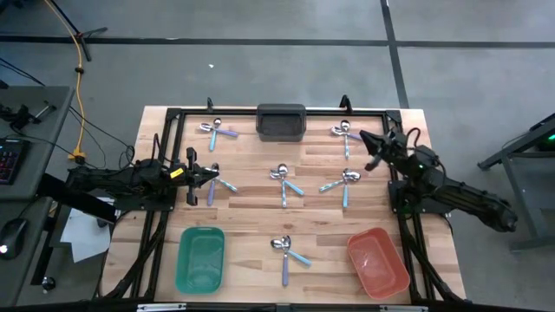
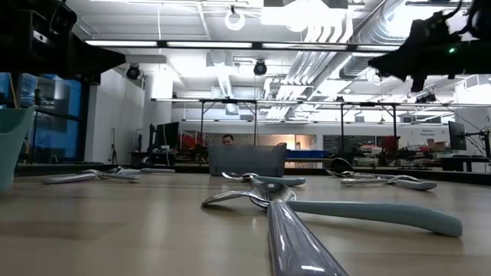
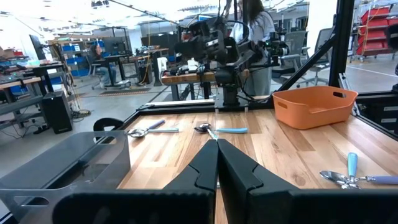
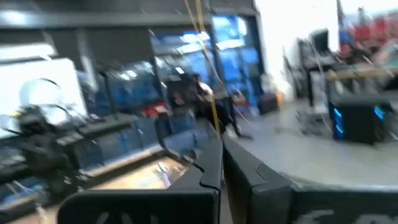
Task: Sort silverware by color (type)
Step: Put the purple spoon into the orange bin
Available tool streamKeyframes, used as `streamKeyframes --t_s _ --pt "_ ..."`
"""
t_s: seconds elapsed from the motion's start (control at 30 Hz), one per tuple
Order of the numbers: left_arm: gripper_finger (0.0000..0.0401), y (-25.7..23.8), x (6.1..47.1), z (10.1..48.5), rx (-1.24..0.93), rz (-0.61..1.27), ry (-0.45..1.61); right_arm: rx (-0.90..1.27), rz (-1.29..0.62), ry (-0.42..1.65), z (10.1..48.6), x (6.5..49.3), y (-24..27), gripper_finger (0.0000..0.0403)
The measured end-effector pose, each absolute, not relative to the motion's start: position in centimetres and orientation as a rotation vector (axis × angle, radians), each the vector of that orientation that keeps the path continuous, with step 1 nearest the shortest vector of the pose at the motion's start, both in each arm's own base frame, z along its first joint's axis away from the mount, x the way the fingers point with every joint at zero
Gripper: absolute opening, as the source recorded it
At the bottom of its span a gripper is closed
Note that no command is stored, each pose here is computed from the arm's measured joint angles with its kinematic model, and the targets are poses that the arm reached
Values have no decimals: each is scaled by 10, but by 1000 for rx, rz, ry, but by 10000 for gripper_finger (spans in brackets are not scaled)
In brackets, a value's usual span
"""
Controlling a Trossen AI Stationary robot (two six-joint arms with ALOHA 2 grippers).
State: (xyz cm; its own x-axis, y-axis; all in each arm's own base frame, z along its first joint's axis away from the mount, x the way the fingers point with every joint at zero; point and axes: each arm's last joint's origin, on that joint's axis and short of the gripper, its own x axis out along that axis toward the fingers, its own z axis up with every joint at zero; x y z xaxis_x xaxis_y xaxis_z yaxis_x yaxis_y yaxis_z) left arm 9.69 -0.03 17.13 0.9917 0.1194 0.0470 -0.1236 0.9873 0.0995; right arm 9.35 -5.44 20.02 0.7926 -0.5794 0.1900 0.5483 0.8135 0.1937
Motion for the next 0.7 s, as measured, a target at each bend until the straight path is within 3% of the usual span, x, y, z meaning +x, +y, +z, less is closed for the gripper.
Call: streamKeyframes --t_s 0.37,0.7 --pt "3 0 97 171 103 122 -41 272 -791 121 208 135 -81 0" --pt "3 0 97 172 101 123 -50 330 -889 620 212 170 -116 20"
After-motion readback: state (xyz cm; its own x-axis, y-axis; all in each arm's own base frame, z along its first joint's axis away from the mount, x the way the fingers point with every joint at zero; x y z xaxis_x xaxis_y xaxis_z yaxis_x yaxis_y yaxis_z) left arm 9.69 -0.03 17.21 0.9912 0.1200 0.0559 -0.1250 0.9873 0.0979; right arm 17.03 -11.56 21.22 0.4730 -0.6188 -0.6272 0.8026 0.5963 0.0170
